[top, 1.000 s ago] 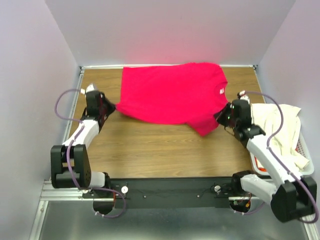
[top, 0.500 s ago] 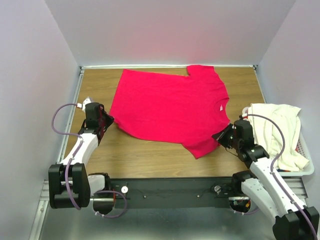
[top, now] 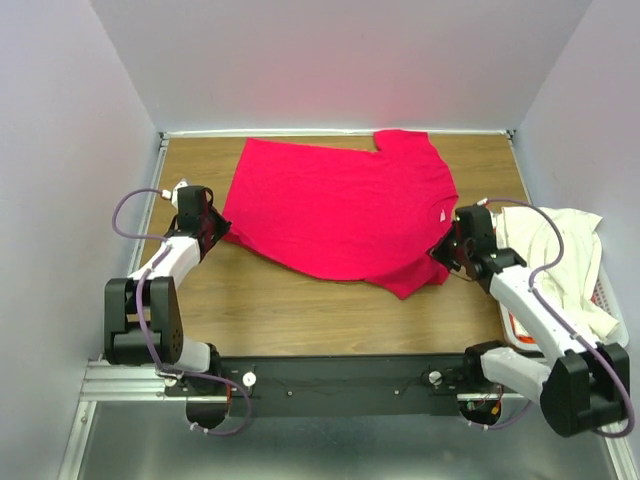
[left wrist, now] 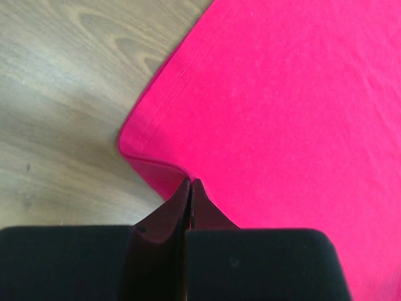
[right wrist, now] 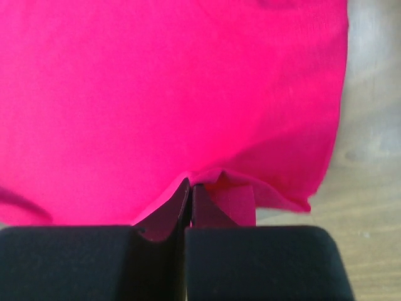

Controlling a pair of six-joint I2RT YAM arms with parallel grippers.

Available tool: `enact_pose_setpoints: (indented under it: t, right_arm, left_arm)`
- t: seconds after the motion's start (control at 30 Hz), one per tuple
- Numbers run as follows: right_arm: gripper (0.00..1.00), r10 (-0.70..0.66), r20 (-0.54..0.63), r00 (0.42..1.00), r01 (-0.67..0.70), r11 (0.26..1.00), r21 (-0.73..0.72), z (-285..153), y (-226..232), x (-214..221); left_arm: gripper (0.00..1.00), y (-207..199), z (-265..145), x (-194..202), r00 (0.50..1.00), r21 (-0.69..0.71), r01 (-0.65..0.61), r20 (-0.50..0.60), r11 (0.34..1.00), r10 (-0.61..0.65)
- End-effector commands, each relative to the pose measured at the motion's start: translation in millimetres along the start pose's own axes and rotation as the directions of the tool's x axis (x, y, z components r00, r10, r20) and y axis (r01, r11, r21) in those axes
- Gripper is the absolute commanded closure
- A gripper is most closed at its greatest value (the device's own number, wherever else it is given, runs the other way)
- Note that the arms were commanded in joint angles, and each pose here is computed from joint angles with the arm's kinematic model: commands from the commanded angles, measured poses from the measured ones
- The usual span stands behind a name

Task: Fold and stack the t-shirts
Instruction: Fold the tshirt

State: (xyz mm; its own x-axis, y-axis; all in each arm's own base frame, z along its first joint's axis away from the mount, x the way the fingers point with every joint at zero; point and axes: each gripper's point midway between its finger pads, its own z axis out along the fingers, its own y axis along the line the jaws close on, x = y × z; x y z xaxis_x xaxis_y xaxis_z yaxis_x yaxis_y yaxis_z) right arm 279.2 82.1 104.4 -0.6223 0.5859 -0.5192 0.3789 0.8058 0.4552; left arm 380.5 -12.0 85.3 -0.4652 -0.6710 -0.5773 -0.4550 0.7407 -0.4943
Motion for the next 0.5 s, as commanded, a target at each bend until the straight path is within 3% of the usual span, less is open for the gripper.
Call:
enact_pose_setpoints:
  t: [0.0,0.47]
  right_arm:
    - [0.93,-0.041,0.089,0.995,0.036,0.998,0.055,10.8,6.8,-32.9]
    - [0.93,-0.080,0.089,0.993,0.070,0.992,0.109,55.1,30.3,-69.2]
  left_arm:
    - [0.96,-9.6,6.8,-13.5,1.000,0.011,-0.005,0.018,1.000,0.004]
    - [0.96,-10.7,32.6,-24.2,1.000,-0.023,0.015,-0.004,1.000,-0.015]
